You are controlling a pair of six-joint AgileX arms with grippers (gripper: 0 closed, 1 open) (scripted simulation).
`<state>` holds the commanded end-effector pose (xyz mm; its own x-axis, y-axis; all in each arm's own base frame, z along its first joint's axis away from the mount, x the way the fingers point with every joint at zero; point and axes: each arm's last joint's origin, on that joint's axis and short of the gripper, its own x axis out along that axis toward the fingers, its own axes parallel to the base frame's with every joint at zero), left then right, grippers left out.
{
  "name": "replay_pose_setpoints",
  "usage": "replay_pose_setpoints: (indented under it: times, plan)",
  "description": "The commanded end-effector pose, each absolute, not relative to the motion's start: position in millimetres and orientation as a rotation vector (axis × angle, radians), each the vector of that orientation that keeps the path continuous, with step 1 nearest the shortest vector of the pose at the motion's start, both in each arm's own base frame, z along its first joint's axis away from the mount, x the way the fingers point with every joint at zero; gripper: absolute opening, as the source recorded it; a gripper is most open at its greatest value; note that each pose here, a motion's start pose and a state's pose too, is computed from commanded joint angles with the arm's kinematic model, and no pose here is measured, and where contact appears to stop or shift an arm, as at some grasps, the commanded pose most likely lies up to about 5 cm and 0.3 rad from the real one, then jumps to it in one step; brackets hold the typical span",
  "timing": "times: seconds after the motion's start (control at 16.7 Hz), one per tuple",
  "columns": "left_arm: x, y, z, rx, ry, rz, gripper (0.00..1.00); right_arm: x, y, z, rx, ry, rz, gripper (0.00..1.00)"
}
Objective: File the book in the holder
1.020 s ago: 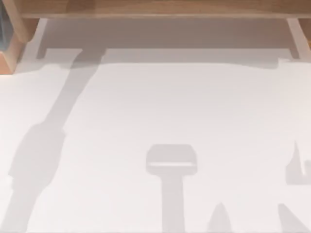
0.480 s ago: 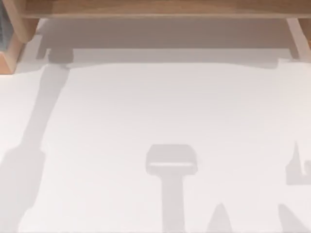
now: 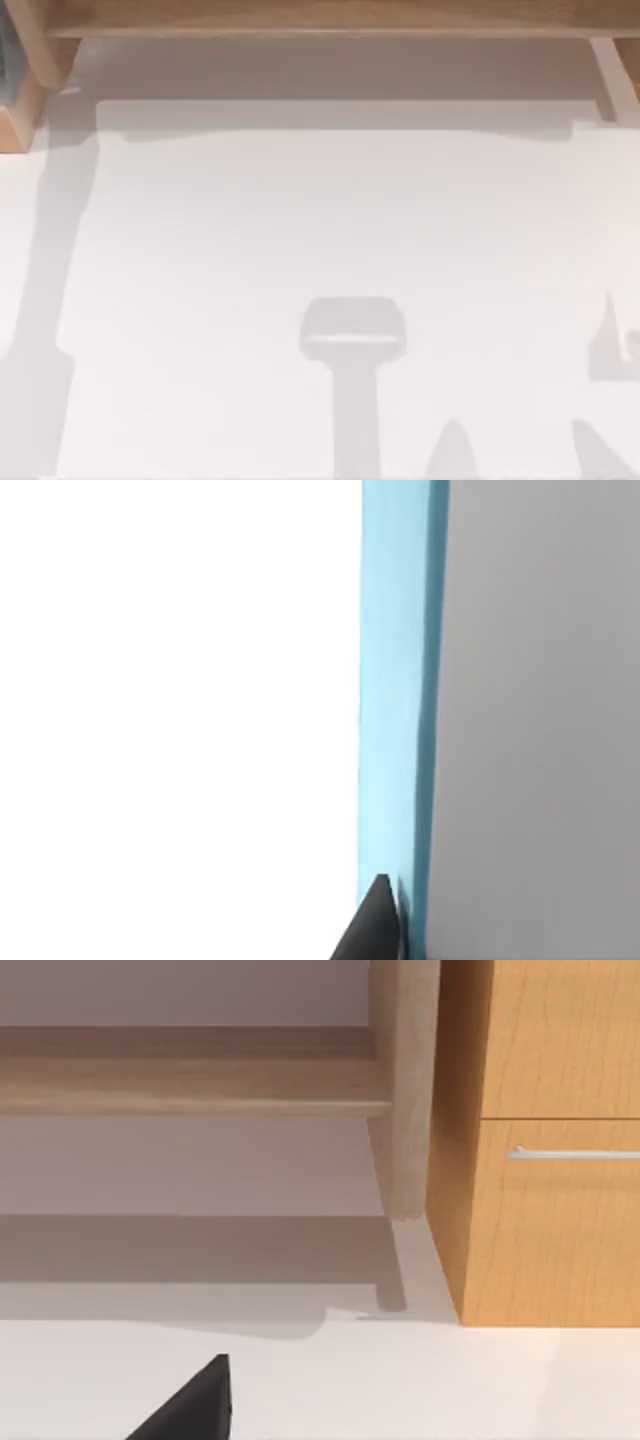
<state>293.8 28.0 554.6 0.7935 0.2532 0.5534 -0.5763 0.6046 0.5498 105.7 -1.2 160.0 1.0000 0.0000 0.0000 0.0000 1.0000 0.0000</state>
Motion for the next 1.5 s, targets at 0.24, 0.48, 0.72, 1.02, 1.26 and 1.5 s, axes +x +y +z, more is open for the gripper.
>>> replay_pose_setpoints:
  times: [0.24, 0.48, 0.72, 1.02, 1.26, 1.5]
  plan:
    - [289, 48, 536, 1.037, -0.423, 0.556, 0.0, 106, -1, 160, 0.0, 0.0, 0.0, 1.0]
    - [294, 75, 493, 1.279, -0.323, 0.543, 0.0, 106, -1, 160, 0.0, 0.0, 0.0, 1.0]
    - [302, 119, 420, 1.469, -0.115, 0.459, 0.0, 106, -1, 160, 0.0, 0.0, 0.0, 1.0]
    - [295, 184, 297, 1.545, 0.229, 0.256, 0.0, 106, -1, 160, 0.0, 0.0, 0.0, 1.0]
    - [283, 209, 210, 1.506, 0.39, 0.054, 0.0, 106, -1, 160, 0.0, 0.0, 0.0, 1.0]
    - [304, 202, 168, 1.517, 0.334, -0.108, 0.0, 106, -1, 160, 0.0, 0.0, 0.0, 1.0]
